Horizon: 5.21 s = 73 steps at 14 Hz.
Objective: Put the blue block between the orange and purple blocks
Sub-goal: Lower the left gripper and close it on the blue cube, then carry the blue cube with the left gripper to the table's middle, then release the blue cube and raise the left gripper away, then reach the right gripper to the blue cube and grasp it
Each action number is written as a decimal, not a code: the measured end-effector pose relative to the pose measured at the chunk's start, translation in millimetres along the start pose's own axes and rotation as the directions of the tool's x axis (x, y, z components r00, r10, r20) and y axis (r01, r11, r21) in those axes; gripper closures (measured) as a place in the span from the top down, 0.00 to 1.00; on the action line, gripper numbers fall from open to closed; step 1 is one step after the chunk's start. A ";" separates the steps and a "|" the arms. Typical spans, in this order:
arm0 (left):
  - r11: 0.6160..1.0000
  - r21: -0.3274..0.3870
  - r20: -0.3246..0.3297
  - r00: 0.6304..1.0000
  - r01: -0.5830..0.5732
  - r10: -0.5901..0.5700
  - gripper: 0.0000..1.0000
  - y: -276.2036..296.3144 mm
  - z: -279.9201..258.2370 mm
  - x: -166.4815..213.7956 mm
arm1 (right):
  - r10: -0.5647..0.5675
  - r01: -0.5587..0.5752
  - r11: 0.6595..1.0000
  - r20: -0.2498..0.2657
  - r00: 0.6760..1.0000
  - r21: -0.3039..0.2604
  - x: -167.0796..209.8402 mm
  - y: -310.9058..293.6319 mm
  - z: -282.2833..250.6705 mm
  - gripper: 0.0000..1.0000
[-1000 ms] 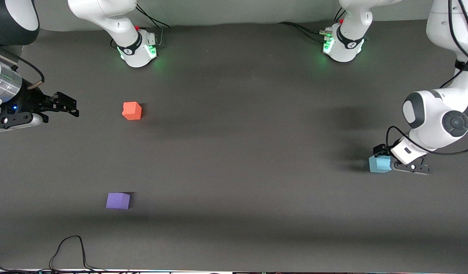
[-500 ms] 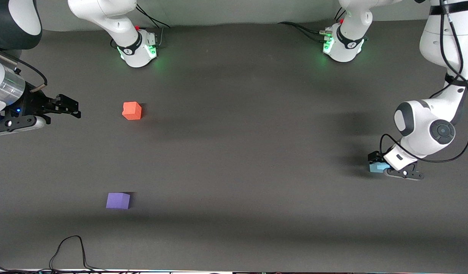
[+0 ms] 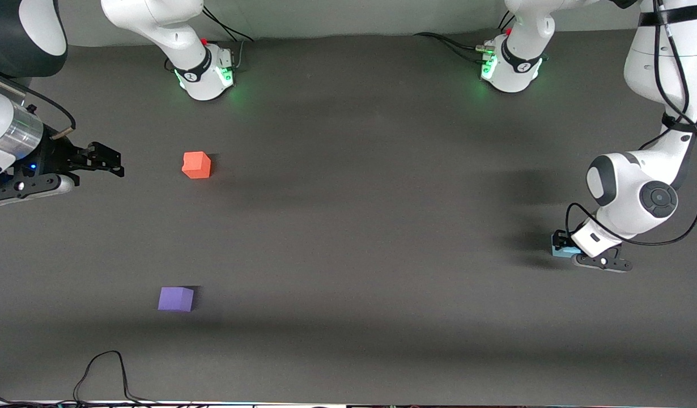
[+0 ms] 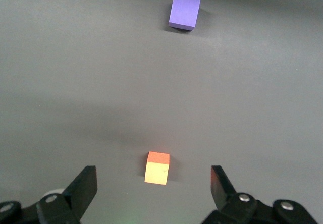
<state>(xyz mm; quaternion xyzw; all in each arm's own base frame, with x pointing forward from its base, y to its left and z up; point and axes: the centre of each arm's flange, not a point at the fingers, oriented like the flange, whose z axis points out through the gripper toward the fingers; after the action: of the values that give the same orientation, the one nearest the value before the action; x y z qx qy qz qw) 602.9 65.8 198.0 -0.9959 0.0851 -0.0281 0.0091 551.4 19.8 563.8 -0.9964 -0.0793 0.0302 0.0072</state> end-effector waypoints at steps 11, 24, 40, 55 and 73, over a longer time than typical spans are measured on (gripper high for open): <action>0.997 -0.016 0.117 0.990 0.075 -0.073 0.53 17.0 -154.1 59.6 | 0.000 0.000 1.000 0.019 1.000 0.002 -0.6 -0.1 8.0 1.00; 0.953 -0.030 0.055 0.952 0.303 -0.301 0.53 536.8 -169.4 44.0 | 0.000 0.000 1.000 0.021 1.000 0.002 -0.6 -0.3 9.1 1.00; 0.977 -0.010 0.003 0.977 0.212 -0.212 0.91 664.3 -14.3 2.8 | -0.001 0.001 1.000 0.029 1.000 0.003 -1.1 -0.9 13.1 1.00; 0.947 -0.046 0.125 0.942 0.317 -0.310 1.00 318.9 -262.4 121.9 | 0.040 -0.041 0.998 0.033 0.999 0.046 -11.3 -201.0 13.6 1.00; 0.977 -0.019 0.094 0.974 0.211 -0.208 1.00 62.8 -374.6 4.0 | 0.060 -0.061 0.998 -0.052 0.997 -0.005 10.8 -440.9 283.2 1.00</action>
<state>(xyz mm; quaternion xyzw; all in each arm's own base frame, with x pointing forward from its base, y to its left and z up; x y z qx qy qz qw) 574.7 -1.8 570.7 -0.9996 -0.0205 0.0182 -0.0046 475.3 459.5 288.9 -0.9988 -0.0490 0.0042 0.0050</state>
